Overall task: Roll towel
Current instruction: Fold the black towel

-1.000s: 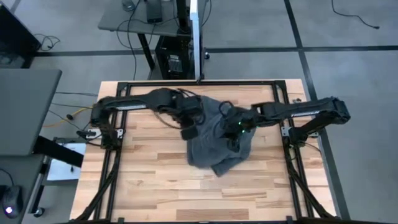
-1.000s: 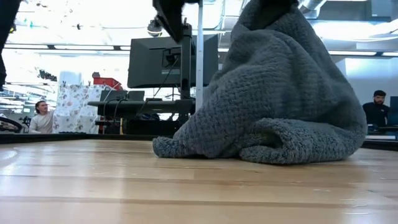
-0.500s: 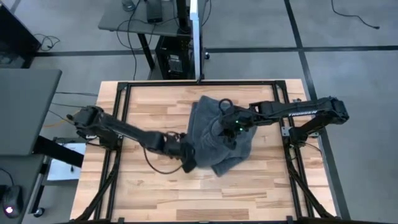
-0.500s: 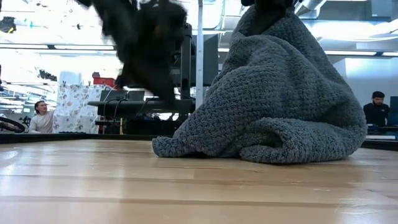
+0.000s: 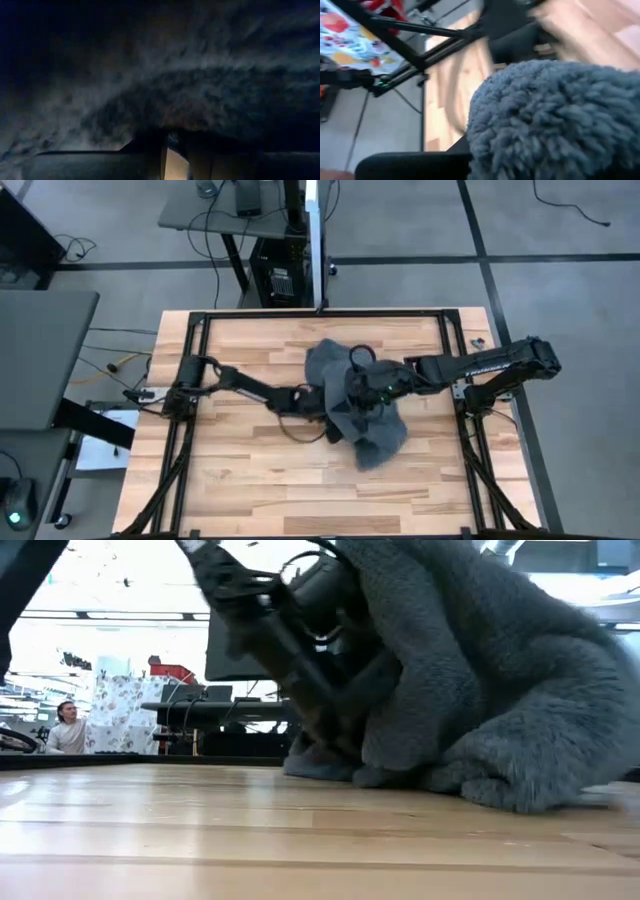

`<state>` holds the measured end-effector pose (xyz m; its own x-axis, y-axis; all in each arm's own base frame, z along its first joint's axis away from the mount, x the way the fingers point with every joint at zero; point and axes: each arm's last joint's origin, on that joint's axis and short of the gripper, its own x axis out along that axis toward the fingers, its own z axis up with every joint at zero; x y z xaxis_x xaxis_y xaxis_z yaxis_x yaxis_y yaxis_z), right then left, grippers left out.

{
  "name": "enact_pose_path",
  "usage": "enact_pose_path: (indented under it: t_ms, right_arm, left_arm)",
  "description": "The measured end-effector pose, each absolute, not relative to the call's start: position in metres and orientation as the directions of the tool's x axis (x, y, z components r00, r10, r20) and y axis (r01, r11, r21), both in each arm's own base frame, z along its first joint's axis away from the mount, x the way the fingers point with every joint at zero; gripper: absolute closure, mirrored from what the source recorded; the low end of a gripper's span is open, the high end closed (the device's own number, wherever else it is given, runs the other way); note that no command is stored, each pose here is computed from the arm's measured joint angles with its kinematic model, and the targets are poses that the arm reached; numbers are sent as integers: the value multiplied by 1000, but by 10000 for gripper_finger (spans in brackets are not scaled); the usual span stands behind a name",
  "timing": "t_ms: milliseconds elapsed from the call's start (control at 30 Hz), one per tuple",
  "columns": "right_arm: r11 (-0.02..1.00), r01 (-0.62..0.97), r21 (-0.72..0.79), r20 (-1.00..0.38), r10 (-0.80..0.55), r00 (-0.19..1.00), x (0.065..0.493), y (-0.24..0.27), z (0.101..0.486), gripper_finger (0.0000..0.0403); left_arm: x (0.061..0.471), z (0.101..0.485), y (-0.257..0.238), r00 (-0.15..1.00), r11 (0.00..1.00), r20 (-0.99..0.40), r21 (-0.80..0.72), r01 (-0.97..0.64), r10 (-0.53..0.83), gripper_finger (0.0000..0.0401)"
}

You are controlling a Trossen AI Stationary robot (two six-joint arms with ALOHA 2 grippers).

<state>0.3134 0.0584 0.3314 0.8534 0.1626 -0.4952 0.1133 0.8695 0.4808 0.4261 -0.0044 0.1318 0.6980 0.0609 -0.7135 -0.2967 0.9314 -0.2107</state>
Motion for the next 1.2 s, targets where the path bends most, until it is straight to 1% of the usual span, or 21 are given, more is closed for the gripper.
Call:
enact_pose_path:
  t_ms: [133,200,267,367,433,467,600,700,767,867,933,1033,1133,1200]
  right_arm:
    - [873,123,471,-563,190,804,305,75,321,391]
    - [865,146,480,-588,193,785,303,80,311,388]
    - [862,161,481,-603,192,774,301,82,304,386]
    - [837,217,503,-614,168,772,300,80,294,380]
    - [805,270,528,-622,150,768,301,76,287,368]
    - [792,279,543,-613,147,776,302,75,286,358]
    - [760,250,599,-526,138,839,318,70,277,297]
    - [761,262,594,-544,140,827,338,71,252,236]
    - [764,252,595,-578,188,794,349,70,239,195]
    - [732,177,658,-564,323,760,359,68,242,149]
    - [707,141,693,-549,390,739,362,66,253,131]
    - [714,99,693,-527,409,745,361,65,277,120]
    - [747,66,662,-519,393,759,352,63,305,117]
    - [780,104,616,-562,343,753,345,59,315,117]
  left_arm:
    - [426,159,5,616,978,-787,-154,-143,-34,361]
    - [421,185,4,583,992,-811,-109,-67,-50,361]
    - [410,208,4,513,996,-855,-90,-13,-70,361]
    - [385,232,3,382,997,-921,-74,13,-73,361]
    - [368,248,2,330,997,-941,-75,10,-74,361]
    - [360,258,1,323,997,-943,-80,-1,-75,361]
    - [331,286,-5,344,995,-936,-94,-36,-76,361]
    - [315,300,-9,413,992,-908,-110,-62,-75,361]
    - [302,306,-10,436,988,-897,-126,-86,-77,361]
    - [285,307,-13,447,982,-892,-141,-122,-73,361]
    - [275,307,-15,449,980,-892,-139,-145,-60,361]
    - [263,301,-15,449,975,-893,-126,-182,-32,361]
    - [260,292,-15,464,970,-886,-134,-203,-25,361]
    - [260,288,-15,467,968,-884,-138,-209,-25,361]
